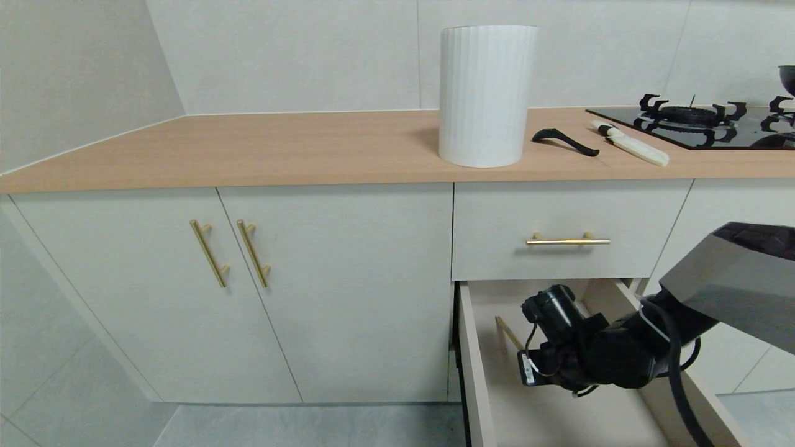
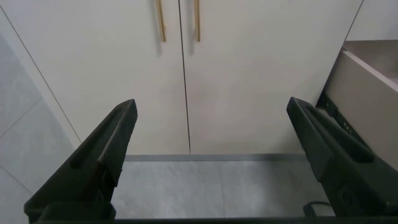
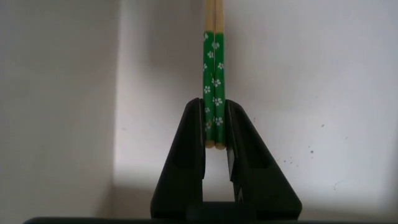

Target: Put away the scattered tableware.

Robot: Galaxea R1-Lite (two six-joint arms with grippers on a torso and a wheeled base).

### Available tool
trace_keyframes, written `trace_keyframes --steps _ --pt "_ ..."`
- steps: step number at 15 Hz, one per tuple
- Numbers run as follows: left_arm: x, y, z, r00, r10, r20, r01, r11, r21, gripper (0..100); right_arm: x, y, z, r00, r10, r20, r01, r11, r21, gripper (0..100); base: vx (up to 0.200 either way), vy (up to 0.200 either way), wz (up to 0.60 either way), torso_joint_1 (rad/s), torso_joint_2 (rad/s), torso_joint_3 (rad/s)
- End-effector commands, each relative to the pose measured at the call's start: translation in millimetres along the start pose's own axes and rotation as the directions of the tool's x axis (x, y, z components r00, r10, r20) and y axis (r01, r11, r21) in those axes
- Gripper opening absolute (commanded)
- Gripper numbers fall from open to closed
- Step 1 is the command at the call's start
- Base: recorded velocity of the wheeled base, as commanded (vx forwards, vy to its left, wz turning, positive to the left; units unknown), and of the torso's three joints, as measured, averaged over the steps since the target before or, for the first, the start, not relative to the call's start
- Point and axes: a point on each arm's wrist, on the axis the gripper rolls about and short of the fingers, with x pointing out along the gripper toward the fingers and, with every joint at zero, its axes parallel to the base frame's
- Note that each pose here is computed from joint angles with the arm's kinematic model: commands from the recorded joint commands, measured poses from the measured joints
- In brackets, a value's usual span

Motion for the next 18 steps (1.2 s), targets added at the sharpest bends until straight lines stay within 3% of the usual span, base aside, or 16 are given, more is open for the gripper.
trace_keyframes --steps 1,7,18 --pt "0.0 0.0 0.0 1.0 0.001 0.0 -0.001 1.0 0.0 100 16.5 -0.1 -11.1 0.998 -0.019 -0.052 0.019 1.0 -0.017 0 0.0 0.0 0.0 0.0 0.0 0.0" --pt "0.0 0.0 0.0 1.0 0.001 0.0 -0.001 1.0 0.0 100 40.3 4.4 -30.3 0.991 -0.038 -0.125 0.03 0.997 -0.065 0 0.0 0.0 0.0 0.0 0.0 0.0" --pt "0.0 0.0 0.0 1.0 0.001 0.0 -0.001 1.0 0.0 100 42.8 4.4 -31.9 0.991 -0.041 -0.13 0.032 0.997 -0.068 0 0.0 0.0 0.0 0.0 0.0 0.0"
